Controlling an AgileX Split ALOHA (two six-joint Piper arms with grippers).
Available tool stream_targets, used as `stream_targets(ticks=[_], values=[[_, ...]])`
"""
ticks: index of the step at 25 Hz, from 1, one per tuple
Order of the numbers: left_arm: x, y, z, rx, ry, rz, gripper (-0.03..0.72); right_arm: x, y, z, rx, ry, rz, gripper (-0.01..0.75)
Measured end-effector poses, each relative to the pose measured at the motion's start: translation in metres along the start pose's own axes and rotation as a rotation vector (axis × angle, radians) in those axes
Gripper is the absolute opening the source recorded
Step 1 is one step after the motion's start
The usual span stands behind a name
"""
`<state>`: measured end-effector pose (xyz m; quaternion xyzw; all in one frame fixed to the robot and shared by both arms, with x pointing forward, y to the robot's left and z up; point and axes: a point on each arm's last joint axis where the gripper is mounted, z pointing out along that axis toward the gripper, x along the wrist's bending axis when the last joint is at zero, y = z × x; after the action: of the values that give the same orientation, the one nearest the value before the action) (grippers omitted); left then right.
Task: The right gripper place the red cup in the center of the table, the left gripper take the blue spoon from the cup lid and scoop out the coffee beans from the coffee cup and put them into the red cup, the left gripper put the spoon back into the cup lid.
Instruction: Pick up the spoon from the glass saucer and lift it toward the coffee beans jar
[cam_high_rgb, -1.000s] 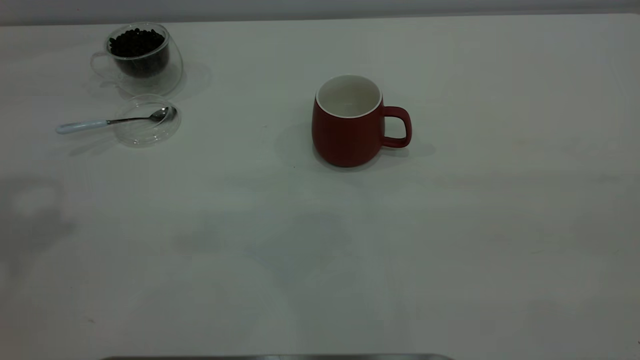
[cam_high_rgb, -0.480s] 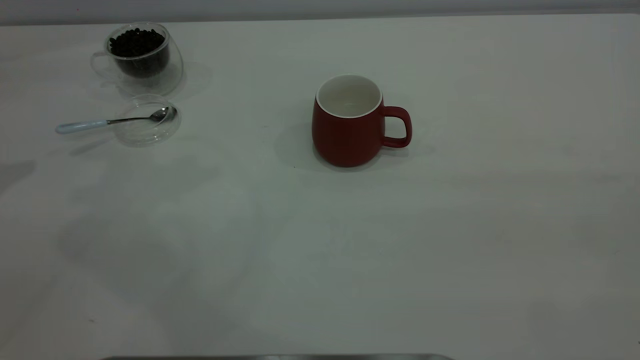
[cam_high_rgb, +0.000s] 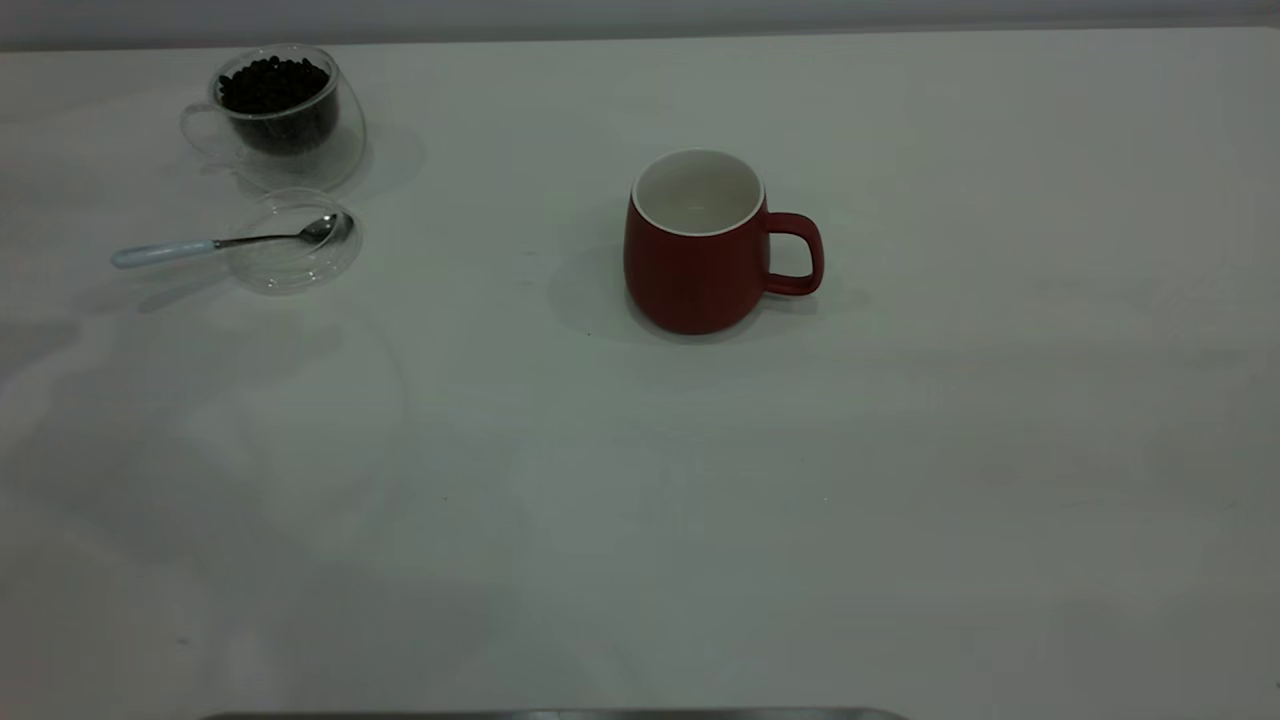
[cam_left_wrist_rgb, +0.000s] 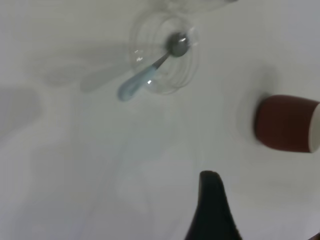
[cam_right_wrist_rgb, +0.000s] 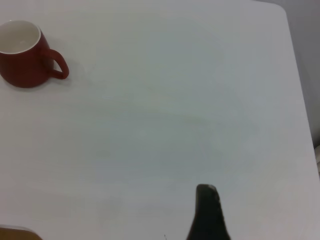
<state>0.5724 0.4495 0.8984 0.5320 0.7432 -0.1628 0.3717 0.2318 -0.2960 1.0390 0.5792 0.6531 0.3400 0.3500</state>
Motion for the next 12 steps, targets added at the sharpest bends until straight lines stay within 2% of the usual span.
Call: stream_targets(ticks=[7, 12], values=[[0.044, -0.006, 0.038, 0.047, 0.014, -0.047, 0.595, 0.0, 0.0, 0.0, 0.0, 0.0, 0.0, 0.591], [0.069, -0.014, 0.066, 0.056, -0.045, -0.047, 0.595, 0.0, 0.0, 0.0, 0.0, 0.0, -0.001, 0.591]])
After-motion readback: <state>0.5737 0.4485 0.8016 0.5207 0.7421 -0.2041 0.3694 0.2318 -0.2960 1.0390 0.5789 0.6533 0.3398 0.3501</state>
